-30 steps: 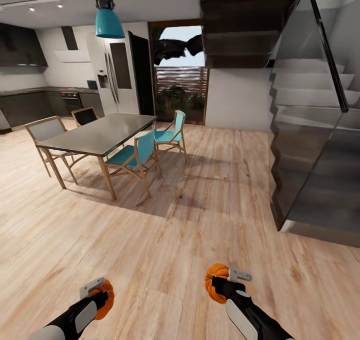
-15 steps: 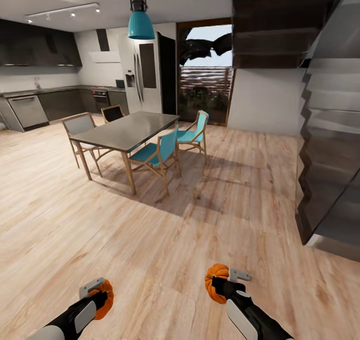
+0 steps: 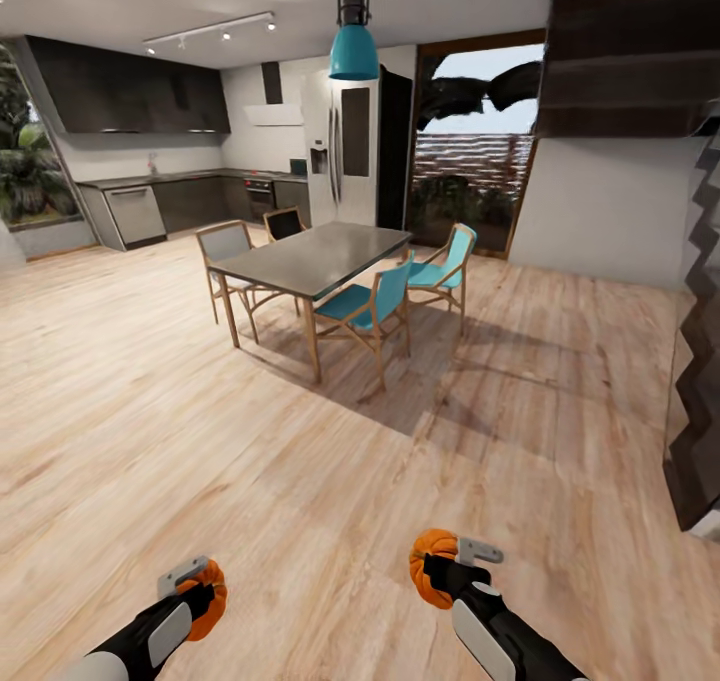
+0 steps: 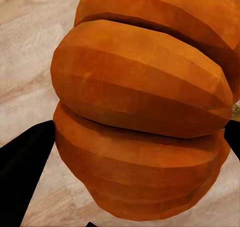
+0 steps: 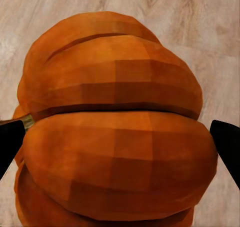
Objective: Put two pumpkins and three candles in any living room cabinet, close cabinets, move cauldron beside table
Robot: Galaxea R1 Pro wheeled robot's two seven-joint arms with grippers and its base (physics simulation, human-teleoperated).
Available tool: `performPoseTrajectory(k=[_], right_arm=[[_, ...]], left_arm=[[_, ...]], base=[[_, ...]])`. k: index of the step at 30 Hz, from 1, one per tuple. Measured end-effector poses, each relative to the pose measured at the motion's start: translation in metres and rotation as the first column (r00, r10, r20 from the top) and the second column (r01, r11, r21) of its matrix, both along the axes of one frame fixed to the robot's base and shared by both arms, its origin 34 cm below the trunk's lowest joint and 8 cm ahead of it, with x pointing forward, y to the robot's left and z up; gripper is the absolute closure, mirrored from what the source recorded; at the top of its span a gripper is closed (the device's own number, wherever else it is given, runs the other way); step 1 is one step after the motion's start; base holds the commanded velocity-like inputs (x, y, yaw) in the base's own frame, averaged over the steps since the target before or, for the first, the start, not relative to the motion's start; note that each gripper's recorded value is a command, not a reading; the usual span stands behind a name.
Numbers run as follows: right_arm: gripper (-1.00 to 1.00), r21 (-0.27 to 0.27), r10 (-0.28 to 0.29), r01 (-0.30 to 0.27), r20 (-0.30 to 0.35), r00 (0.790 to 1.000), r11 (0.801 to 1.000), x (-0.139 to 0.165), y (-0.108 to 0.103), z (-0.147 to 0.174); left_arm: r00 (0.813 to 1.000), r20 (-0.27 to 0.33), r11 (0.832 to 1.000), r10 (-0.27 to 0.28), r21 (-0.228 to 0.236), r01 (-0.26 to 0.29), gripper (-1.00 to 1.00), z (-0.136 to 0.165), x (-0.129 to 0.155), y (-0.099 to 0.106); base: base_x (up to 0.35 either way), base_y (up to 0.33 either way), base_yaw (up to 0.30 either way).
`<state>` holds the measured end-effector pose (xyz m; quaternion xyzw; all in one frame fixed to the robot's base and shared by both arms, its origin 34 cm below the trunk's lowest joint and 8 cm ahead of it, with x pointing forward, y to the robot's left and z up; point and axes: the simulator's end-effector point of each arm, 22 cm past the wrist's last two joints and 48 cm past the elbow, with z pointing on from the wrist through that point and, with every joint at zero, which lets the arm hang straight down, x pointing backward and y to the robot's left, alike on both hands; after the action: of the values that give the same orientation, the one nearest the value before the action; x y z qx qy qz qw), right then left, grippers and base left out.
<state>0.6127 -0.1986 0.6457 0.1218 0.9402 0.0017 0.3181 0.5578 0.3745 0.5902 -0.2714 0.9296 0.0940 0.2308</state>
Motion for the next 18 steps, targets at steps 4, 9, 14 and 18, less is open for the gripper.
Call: performPoseTrajectory(k=[4, 9, 14, 18], right_arm=[[1.00, 0.000, 0.000, 0.000, 0.000, 1.000, 1.000, -0.0001, -0.0001, 0.0001], [1.00, 0.000, 0.000, 0.000, 0.000, 1.000, 1.000, -0.0001, 0.0001, 0.0001], [1.00, 0.000, 0.000, 0.000, 0.000, 1.000, 1.000, -0.0001, 0.0004, 0.0001], [1.00, 0.001, 0.000, 0.000, 0.000, 1.000, 1.000, -0.0001, 0.0004, 0.0002]], left_arm=[[1.000, 0.000, 1.000, 0.000, -0.001, 0.000, 1.00, 0.0000, -0.0002, -0.0004], [1.000, 0.000, 1.000, -0.001, -0.001, 0.001, 1.00, 0.0000, 0.0001, -0.0011], [1.000, 0.000, 1.000, 0.000, -0.002, 0.000, 1.00, -0.0001, 0.0000, -0.0009], [1.000, -0.001, 1.000, 0.000, -0.003, 0.000, 1.00, -0.0002, -0.0004, -0.0009]], base=[[-0.001, 0.162, 0.291], [0.040, 0.074, 0.291], [0.004, 0.007, 0.291], [0.038, 0.001, 0.291]])
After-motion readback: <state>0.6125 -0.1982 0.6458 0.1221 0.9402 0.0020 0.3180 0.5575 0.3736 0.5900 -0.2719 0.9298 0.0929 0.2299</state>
